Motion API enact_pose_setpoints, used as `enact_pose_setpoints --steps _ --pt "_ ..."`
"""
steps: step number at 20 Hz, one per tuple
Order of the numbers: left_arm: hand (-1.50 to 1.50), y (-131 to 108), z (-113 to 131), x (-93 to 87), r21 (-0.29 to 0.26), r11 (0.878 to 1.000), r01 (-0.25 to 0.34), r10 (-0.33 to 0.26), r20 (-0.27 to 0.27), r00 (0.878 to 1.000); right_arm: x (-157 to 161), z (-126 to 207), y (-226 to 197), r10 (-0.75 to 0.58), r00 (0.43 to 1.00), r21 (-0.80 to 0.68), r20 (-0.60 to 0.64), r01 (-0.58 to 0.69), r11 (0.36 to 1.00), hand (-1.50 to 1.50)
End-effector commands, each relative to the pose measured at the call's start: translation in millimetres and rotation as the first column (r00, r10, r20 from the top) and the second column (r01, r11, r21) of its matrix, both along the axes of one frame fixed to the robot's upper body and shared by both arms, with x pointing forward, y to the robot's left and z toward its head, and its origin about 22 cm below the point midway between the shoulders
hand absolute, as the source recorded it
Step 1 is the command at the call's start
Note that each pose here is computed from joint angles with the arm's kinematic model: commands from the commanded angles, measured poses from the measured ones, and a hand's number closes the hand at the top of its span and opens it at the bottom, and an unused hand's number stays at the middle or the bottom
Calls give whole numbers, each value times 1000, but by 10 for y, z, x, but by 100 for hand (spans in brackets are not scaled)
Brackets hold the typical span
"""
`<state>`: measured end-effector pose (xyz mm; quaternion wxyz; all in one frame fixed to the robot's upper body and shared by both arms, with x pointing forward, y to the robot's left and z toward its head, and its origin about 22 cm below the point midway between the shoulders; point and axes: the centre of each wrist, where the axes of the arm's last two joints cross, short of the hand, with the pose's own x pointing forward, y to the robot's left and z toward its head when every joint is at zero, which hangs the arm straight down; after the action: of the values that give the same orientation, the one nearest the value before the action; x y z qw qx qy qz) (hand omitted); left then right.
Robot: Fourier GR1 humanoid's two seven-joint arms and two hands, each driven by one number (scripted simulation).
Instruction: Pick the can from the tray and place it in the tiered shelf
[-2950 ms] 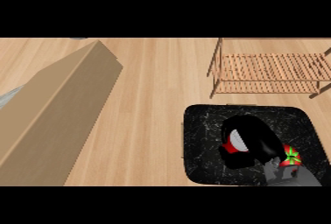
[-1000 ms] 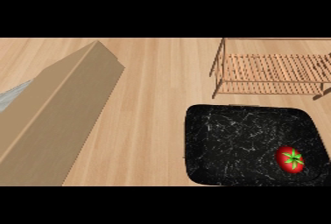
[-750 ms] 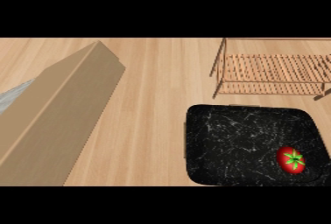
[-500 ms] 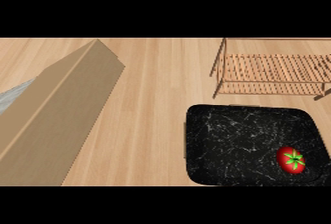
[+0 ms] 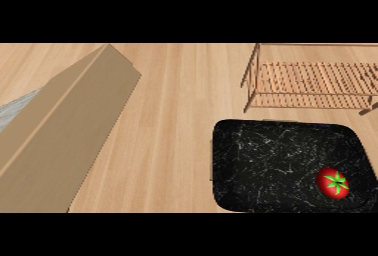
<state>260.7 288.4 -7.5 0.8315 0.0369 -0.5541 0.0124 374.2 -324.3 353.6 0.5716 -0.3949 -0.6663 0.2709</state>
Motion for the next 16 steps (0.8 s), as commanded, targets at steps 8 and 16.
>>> enact_pose_setpoints --steps 8,16 --pt "0 35 -199 -170 0 1000 6 -5 -49 999 368 -271 6 48 998 19 33 -49 999 150" --pt "0 -27 -278 -5 -3 1000 -15 15 -51 999 373 -133 -26 52 998 -82 27 -50 995 150"
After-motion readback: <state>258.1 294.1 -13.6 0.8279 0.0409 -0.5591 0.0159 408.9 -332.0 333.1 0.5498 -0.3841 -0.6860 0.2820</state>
